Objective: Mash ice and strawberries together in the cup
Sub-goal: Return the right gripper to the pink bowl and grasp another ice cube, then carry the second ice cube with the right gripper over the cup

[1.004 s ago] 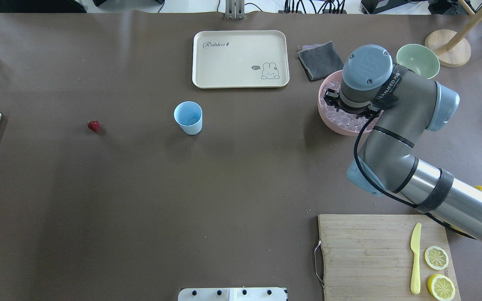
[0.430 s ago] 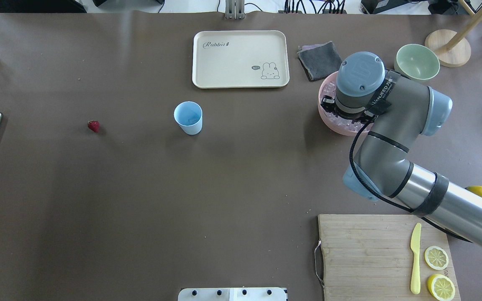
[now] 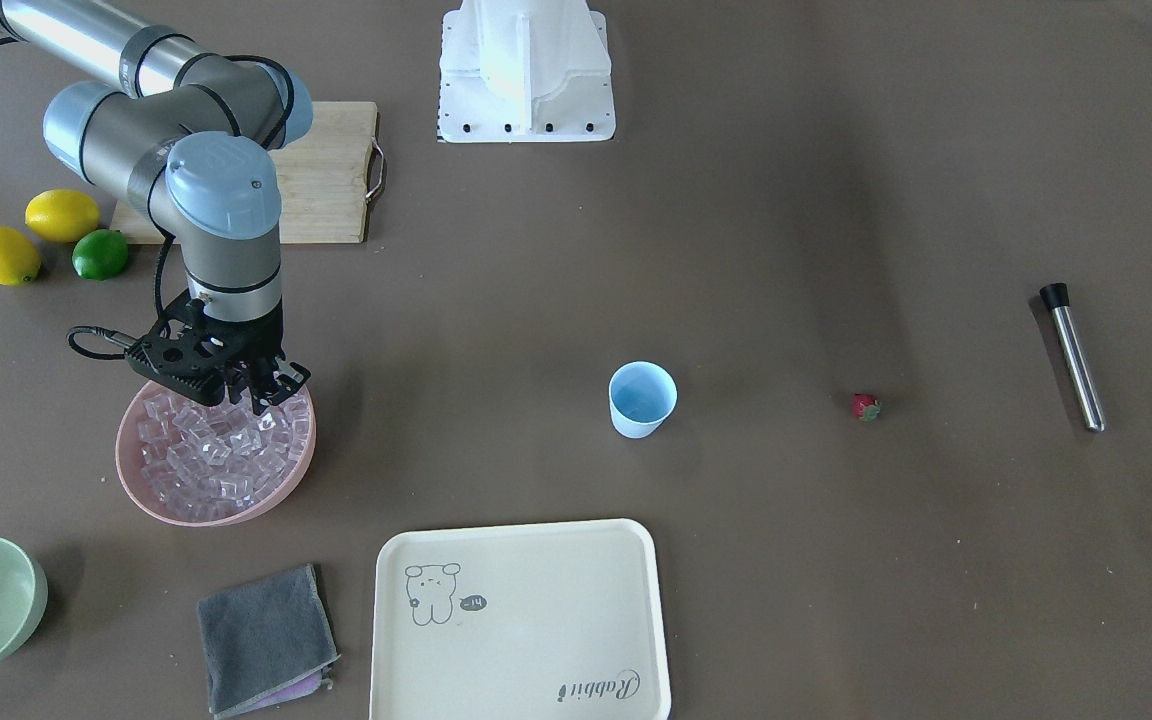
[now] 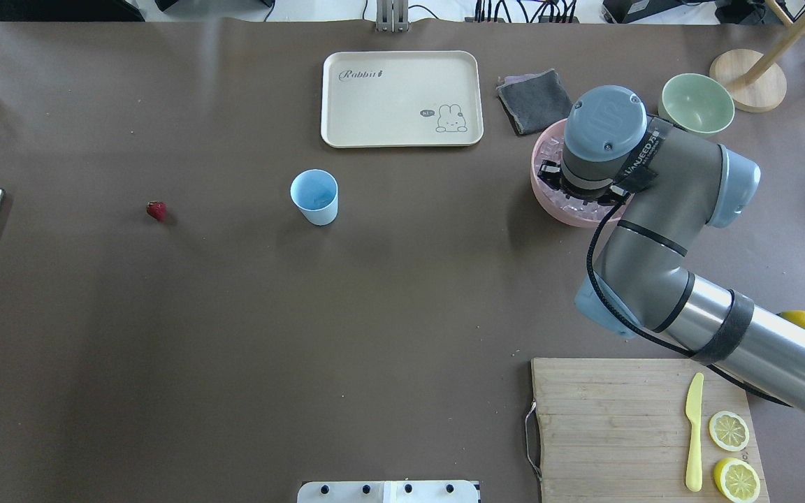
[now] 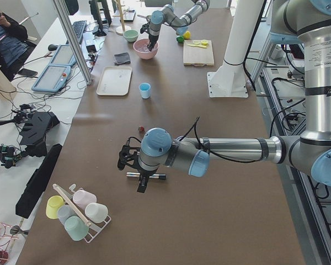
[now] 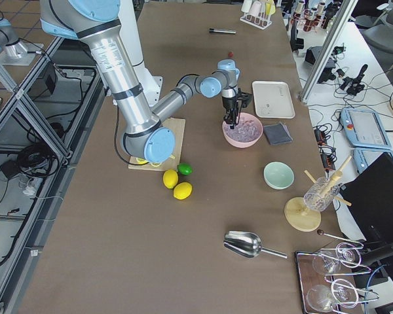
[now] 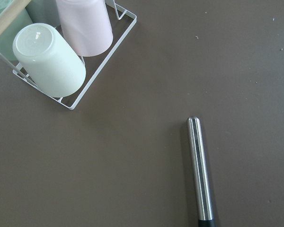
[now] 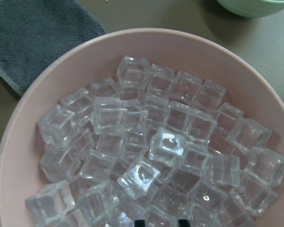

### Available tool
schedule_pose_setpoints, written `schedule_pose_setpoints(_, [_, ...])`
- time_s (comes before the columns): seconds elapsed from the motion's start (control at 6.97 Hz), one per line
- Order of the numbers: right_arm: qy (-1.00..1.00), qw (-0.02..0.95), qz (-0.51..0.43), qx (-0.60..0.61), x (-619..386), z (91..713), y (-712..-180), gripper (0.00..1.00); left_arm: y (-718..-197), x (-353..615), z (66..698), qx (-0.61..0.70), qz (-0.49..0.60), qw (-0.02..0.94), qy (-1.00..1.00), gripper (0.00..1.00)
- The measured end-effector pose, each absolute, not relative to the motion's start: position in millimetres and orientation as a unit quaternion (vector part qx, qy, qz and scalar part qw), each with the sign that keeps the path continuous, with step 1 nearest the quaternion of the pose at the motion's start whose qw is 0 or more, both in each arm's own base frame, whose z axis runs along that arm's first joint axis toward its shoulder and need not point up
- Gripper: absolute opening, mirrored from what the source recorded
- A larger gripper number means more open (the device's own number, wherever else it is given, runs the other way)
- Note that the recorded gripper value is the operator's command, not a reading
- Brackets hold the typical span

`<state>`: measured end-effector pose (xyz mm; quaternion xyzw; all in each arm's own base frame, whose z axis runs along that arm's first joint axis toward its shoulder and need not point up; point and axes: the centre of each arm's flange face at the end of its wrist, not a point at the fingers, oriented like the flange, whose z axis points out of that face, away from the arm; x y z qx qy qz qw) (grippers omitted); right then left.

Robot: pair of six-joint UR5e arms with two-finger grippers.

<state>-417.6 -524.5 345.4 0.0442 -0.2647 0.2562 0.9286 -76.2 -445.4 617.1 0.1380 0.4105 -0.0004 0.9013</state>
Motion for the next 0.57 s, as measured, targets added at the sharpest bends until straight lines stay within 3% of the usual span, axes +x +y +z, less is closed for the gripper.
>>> schedule_pose_setpoints(0.29, [-0.271, 0.928, 0.248, 0.053, -403.7, 302.8, -534.4, 0.00, -445.3, -76.1, 617.1, 0.138, -0.001, 0.901, 0.411, 0.99])
schedule_pose_setpoints(0.57, [-0.300, 0.923, 0.229, 0.068, -425.9, 220.9, -558.8, 0.00, -445.3, -76.1, 617.5, 0.137, -0.001, 0.901, 0.411, 0.99])
